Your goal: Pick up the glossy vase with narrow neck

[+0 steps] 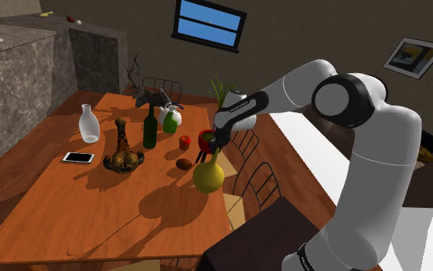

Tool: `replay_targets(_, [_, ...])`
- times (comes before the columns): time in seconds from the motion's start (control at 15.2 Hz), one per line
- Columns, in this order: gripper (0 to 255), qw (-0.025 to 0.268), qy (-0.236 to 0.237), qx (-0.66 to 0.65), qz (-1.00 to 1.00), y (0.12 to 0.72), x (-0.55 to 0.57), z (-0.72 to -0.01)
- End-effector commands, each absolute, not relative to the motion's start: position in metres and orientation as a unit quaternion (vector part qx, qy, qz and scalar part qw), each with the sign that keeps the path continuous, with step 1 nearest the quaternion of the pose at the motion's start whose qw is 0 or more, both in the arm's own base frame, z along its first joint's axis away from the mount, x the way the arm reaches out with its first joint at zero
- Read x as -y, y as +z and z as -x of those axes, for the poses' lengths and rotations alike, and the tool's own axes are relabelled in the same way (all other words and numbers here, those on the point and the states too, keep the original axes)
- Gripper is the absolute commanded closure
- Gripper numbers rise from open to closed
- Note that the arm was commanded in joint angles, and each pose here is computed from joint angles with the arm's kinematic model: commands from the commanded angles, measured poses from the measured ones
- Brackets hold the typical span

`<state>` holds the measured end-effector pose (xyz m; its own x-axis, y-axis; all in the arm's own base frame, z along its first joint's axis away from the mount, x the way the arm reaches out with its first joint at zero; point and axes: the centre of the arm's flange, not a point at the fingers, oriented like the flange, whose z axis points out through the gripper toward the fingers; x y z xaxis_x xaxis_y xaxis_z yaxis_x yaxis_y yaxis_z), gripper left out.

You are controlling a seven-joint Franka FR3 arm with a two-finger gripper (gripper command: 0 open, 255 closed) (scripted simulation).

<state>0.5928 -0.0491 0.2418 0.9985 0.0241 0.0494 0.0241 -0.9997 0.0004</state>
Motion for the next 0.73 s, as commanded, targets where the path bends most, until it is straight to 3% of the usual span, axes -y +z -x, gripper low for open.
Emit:
replay_targets(0.0, [255,0.0,-0.025,0.012,1.0,0.253,0.049,-0.592])
replay_targets(0.66, [255,0.0,-0.025,0.012,1.0,0.296,0.049,-0.592])
